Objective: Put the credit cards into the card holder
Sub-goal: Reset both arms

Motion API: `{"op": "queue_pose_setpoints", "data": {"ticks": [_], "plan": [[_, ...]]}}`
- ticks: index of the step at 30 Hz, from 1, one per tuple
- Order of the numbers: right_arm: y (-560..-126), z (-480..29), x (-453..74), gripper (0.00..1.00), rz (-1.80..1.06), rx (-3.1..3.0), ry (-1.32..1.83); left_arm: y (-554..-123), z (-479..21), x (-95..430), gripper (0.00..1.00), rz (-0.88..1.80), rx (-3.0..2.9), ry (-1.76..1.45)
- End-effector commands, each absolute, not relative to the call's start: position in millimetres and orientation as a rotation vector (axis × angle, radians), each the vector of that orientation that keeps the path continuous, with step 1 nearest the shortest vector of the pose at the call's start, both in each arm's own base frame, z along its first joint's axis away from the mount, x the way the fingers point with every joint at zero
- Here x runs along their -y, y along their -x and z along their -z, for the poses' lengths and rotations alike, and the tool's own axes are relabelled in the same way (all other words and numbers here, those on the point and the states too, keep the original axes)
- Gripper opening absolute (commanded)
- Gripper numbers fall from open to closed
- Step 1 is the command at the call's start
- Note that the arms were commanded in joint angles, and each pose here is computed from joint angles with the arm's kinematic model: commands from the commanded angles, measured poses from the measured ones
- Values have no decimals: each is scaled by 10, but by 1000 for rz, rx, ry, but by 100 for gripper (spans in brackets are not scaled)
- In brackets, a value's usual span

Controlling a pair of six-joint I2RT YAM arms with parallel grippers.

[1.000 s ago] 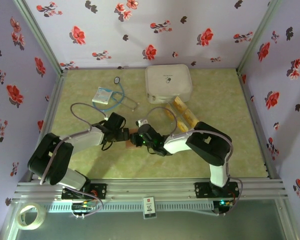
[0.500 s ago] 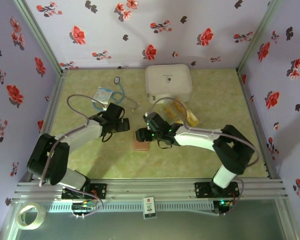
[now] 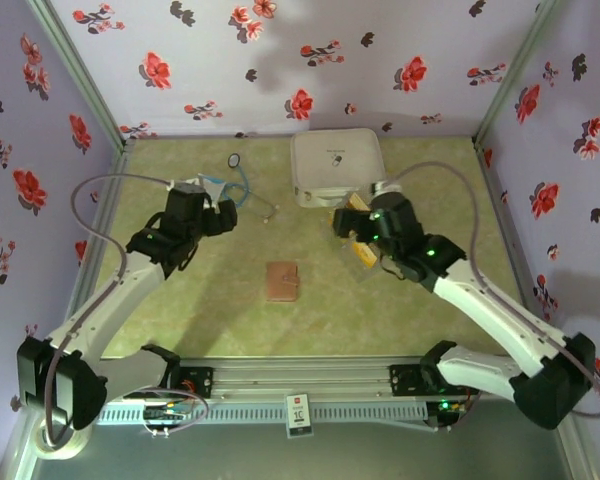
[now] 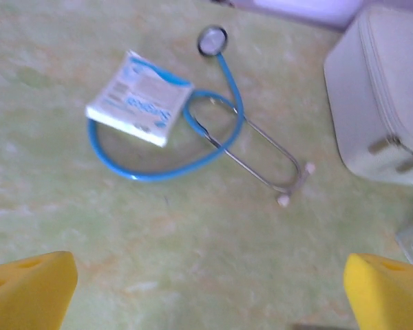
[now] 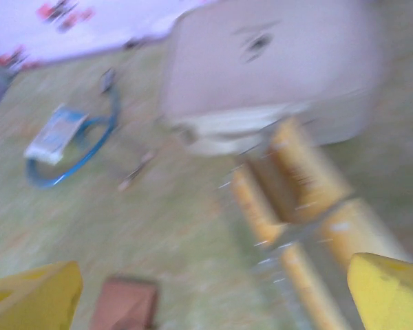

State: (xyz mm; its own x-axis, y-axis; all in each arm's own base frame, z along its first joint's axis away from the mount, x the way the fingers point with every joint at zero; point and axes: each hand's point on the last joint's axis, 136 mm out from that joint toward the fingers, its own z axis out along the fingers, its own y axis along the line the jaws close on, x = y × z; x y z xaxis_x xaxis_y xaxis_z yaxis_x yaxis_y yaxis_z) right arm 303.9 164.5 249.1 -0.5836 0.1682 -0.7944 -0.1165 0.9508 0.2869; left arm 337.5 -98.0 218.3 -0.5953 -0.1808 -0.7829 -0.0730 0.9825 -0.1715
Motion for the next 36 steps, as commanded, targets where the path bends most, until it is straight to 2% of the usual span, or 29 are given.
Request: {"op": "queue_pose_setpoints", "data": {"ticks": [1, 4, 8, 15, 19, 25, 31, 36], "plan": [[-3136, -2672, -828, 99, -73, -2068, -234, -3482, -2325, 704, 100, -8, -2125, 164], [-3246, -2753, -248, 99, 24, -1970, -441, -3544, -2349, 455, 100, -108, -2063, 209], [-3373, -2591, 428, 99, 219, -1932, -626, -3593, -2344, 120, 100, -168, -1944, 277], [-3439, -2157, 936, 99, 575, -1897, -674, -3458, -1920, -536, 100, -412, -1949, 293], [-3462, -1807, 1007, 99, 621, -1908, -678, -3403, -1719, -652, 100, -475, -1932, 239], [-3562, -1348, 891, 99, 542, -1963, -629, -3441, -1485, -689, 100, -428, -1920, 262], [-3602, -1147, 813, 99, 472, -1894, -559, -3648, -1362, -438, 100, -228, -1857, 222], [-3721, -1090, 665, 99, 365, -1863, -483, -3810, -1201, -338, 100, -188, -1871, 160]]}}
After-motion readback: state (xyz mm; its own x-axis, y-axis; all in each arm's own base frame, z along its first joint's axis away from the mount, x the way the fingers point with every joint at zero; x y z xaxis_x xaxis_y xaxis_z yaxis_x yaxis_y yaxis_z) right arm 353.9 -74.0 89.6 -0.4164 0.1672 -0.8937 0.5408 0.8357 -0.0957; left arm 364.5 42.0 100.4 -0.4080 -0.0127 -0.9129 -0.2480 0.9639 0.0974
